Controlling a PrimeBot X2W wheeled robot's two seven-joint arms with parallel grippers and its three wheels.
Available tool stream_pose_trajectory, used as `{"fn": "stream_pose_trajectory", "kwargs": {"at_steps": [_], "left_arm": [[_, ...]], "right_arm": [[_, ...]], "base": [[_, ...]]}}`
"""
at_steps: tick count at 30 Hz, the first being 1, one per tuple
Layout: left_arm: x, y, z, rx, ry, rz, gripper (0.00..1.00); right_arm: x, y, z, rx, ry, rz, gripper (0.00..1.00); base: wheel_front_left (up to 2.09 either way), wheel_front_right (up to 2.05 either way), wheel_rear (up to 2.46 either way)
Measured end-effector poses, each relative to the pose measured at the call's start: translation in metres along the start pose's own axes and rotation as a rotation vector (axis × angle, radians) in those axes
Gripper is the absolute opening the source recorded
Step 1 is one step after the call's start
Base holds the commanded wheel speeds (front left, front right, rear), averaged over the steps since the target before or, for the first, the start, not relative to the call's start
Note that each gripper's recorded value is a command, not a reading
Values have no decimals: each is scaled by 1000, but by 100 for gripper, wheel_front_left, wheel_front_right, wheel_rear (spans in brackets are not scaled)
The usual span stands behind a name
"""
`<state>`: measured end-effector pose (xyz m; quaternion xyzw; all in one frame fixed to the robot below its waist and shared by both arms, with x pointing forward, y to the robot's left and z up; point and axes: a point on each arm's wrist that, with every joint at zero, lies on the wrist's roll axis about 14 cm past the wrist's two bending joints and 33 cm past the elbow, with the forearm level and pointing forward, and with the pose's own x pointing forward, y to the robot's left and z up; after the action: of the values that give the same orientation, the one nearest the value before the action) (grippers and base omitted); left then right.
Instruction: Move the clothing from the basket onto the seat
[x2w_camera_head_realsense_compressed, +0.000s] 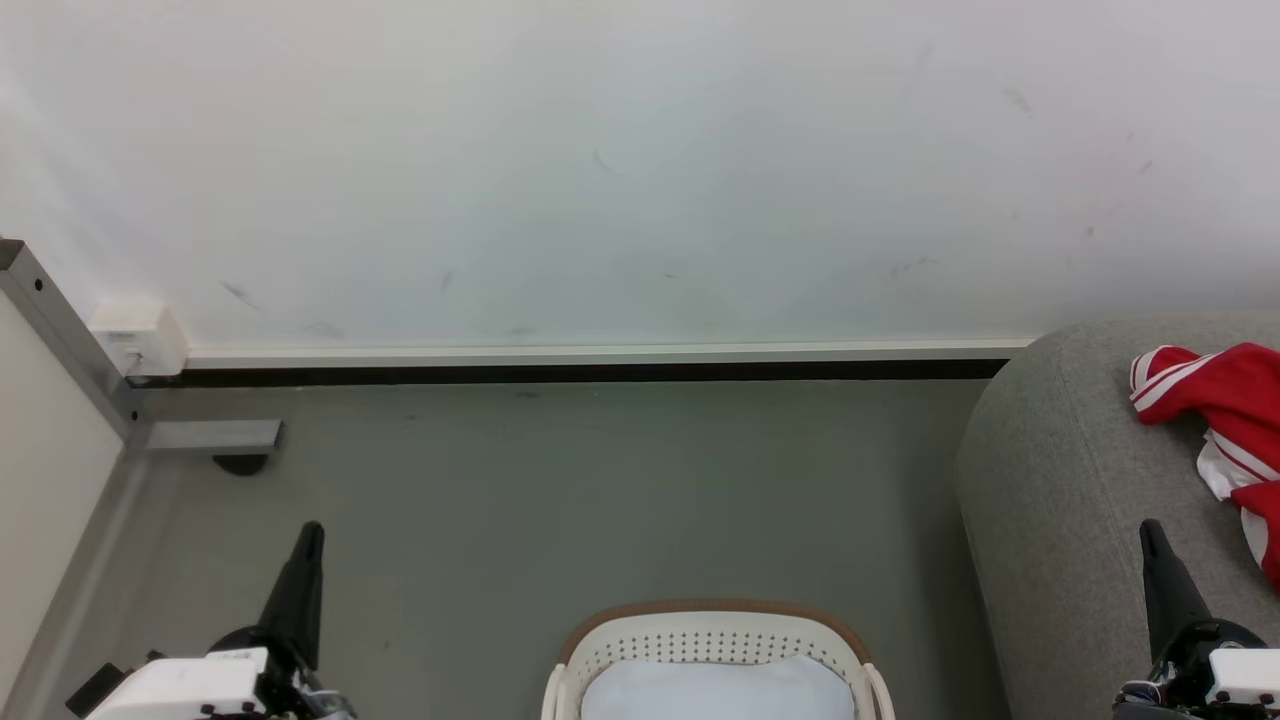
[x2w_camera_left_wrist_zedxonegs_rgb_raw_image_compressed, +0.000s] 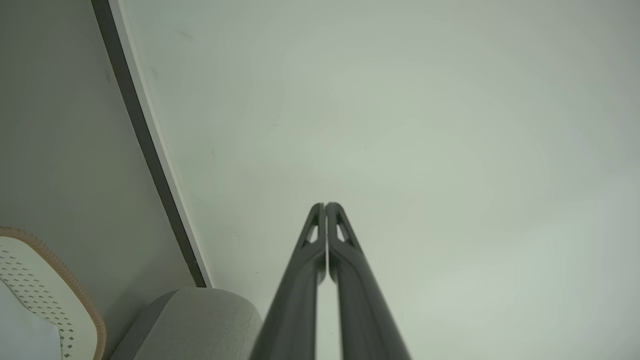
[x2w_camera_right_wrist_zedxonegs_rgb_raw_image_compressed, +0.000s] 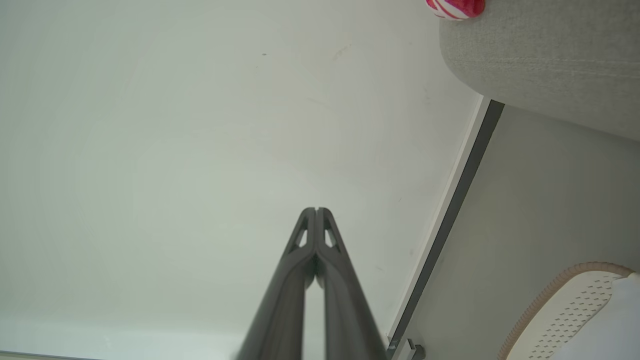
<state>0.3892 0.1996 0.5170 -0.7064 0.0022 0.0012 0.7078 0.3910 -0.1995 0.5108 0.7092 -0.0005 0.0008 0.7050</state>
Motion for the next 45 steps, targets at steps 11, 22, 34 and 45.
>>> {"fn": "stream_pose_trajectory", "kwargs": {"at_steps": [11, 22, 34, 45], "left_arm": [[0, 0, 0, 0, 0, 0, 0], [0, 0, 0, 0, 0, 0, 0], [0, 0, 0, 0, 0, 0, 0], [0, 0, 0, 0, 0, 0, 0]], "right_arm": [[0, 0, 0, -3, 2, 0, 0], [0, 1, 1, -5, 1, 1, 0], [0, 1, 0, -4, 2, 0, 0], [0, 1, -1, 2, 3, 1, 0]], "base": [[0, 0, 0], [0, 0, 0], [0, 0, 0], [0, 0, 0]]}}
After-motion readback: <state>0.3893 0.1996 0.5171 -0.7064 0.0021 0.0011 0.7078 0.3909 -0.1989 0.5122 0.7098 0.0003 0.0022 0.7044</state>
